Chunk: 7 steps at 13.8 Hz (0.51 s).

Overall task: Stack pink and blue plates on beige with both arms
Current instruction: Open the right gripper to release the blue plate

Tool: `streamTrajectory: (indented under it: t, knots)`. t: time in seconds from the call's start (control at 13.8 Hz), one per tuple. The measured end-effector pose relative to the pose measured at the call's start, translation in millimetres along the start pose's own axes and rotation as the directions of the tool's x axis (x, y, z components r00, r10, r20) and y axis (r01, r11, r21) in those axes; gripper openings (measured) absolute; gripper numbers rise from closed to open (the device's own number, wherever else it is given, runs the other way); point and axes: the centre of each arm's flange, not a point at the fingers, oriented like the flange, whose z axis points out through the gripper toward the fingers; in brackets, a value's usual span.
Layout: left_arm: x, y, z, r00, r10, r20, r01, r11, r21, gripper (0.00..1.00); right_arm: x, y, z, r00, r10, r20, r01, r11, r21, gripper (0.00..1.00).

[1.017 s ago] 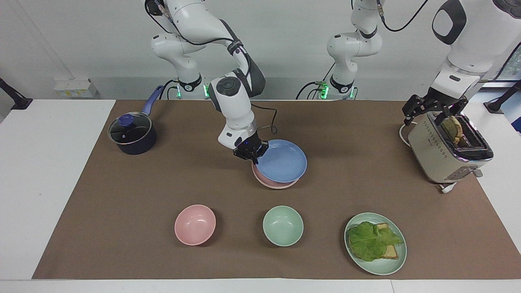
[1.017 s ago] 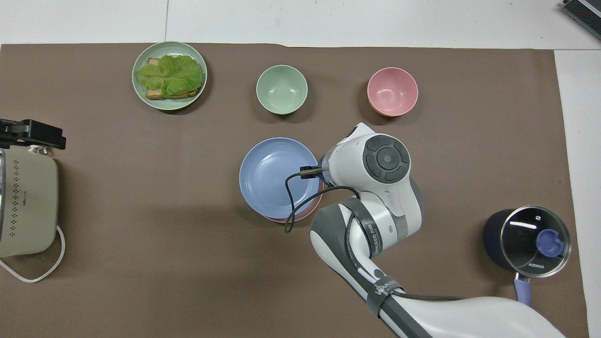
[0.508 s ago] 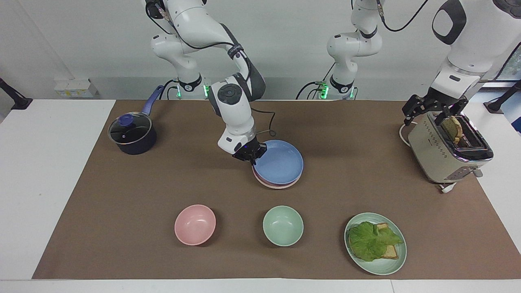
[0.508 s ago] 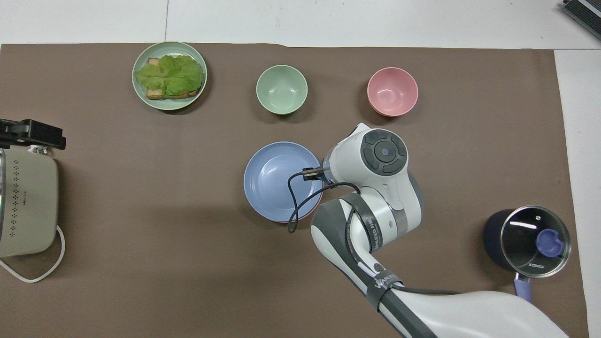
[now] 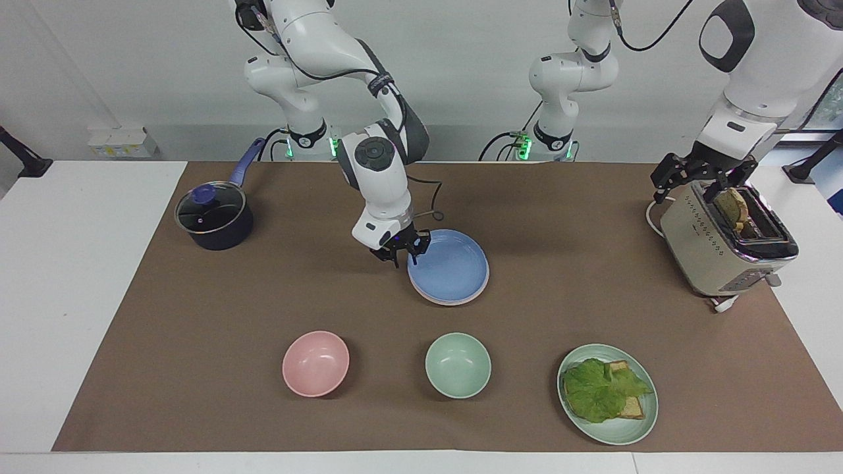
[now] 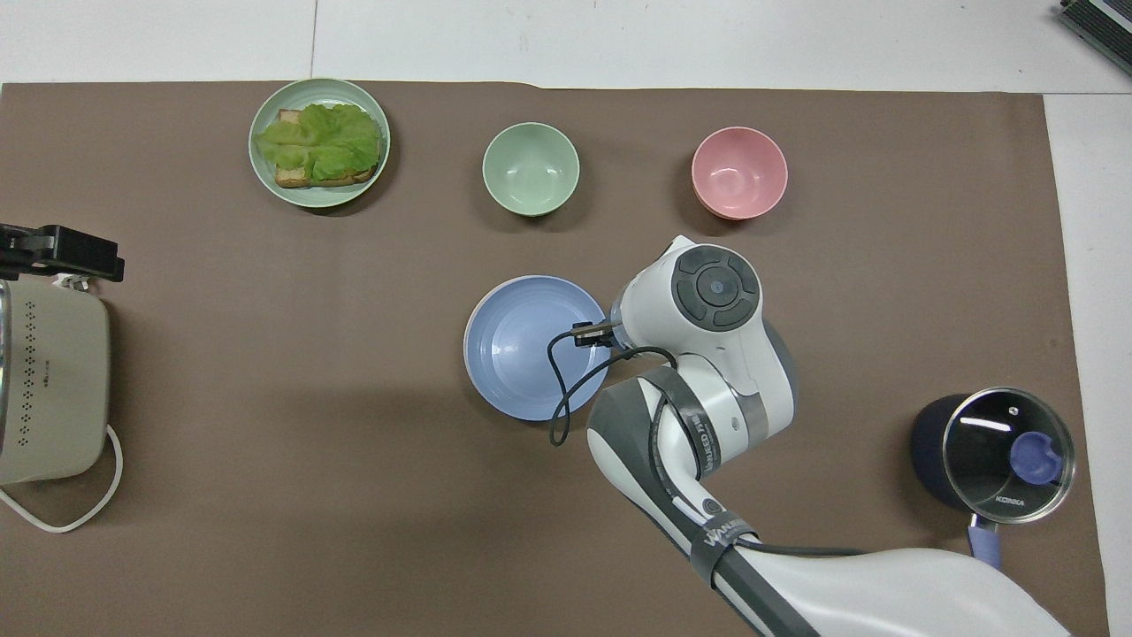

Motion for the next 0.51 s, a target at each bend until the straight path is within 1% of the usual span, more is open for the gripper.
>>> streamTrajectory:
  t: [0.07,0.15,0.36,0.51]
  knots:
    - [0,0,0,1.0,0.0,0.0,0.0,1.0,0.0,1.0,0,0,0,1.0,0.003,0.001,-0.003,1.0,0.0,0.6]
    - [0,0,0,1.0,0.0,0.0,0.0,1.0,0.0,1.0,0,0,-1,1.0,0.01,0.001,-0.01,1.0,0.0,0.6]
    - [0,0,0,1.0,0.0,0.0,0.0,1.0,0.0,1.0,5,5,-11,0.998,0.06,-0.019,-0.06,0.998,0.005,0.82]
    - [0,0,0,1.0,0.0,0.0,0.0,1.0,0.0,1.0,14,28,-37,0.992,0.11,-0.054,-0.109,0.994,0.013,0.83]
